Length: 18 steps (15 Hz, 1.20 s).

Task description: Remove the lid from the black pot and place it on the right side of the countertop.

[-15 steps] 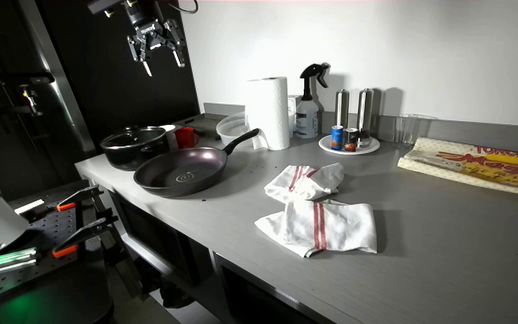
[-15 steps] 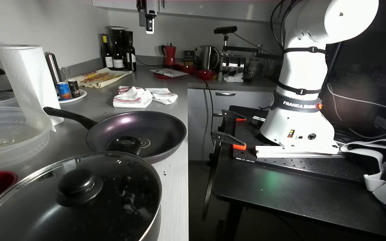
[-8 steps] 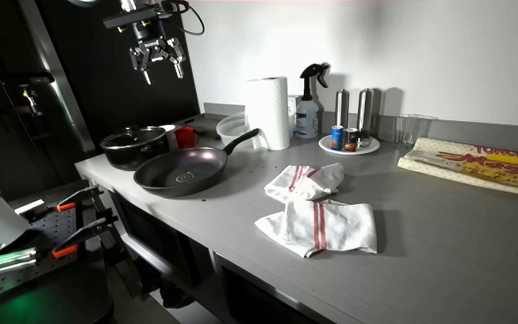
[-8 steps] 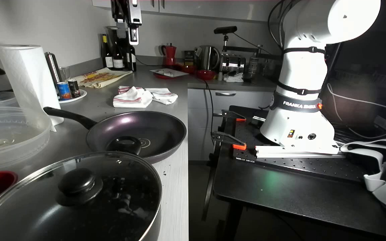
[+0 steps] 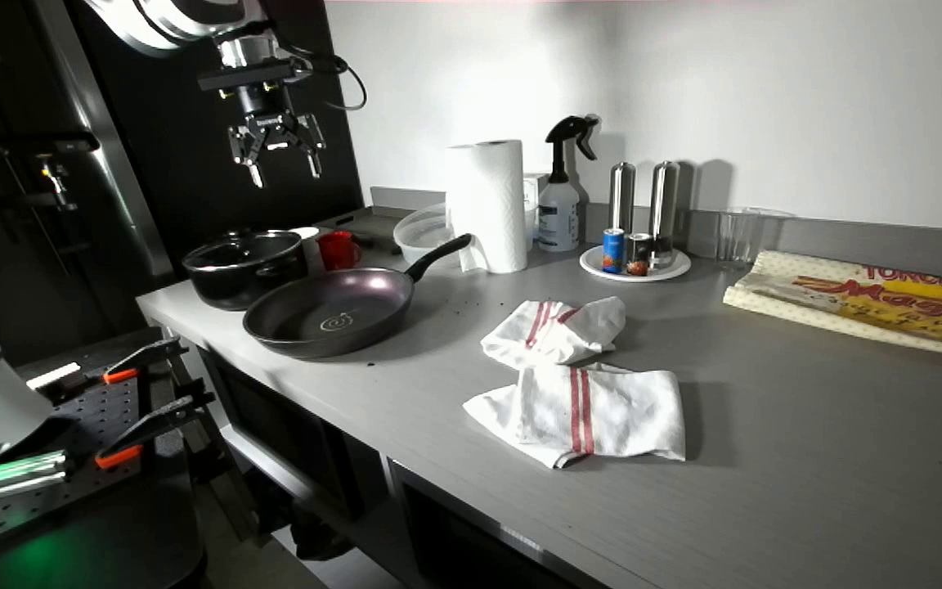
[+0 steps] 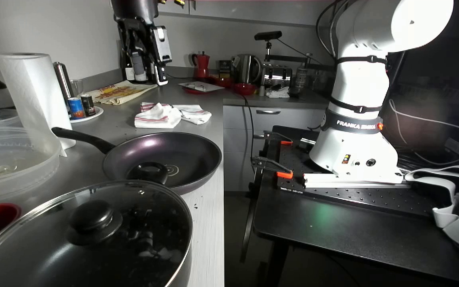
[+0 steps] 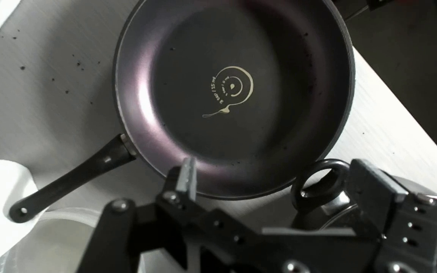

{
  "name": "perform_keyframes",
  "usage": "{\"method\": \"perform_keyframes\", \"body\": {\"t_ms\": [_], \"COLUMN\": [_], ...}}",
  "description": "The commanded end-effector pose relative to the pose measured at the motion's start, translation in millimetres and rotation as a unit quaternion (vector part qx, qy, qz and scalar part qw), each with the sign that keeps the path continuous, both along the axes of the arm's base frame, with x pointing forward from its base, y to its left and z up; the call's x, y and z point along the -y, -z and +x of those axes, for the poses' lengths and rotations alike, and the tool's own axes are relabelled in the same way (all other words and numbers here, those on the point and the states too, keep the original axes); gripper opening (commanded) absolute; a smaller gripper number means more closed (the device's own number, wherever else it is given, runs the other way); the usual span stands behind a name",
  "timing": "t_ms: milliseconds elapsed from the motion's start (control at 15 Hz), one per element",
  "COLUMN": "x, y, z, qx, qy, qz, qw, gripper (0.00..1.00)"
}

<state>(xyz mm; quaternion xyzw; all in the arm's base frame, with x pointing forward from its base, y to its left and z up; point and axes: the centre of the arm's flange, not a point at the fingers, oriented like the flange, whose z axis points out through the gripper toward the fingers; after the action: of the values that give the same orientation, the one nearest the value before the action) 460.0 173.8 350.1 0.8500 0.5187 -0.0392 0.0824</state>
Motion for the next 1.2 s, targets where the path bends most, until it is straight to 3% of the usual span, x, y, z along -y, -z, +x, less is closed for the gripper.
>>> {"method": "perform_keyframes", "body": {"t_ms": [0, 533, 1133], "x": [-31.0, -110.9, -172.3], "y": [34.0, 85.7, 122.7], "z": [4.7, 0.3, -12.3], "qx": [-0.015, -0.023, -0.016], "qy": [-0.039, -0.083, -0.111], "qz": [-0.027, -0.034, -0.041], "qw": [0.9988, 0.9957, 0.9928], "gripper": [1.00, 1.00, 1.00]}}
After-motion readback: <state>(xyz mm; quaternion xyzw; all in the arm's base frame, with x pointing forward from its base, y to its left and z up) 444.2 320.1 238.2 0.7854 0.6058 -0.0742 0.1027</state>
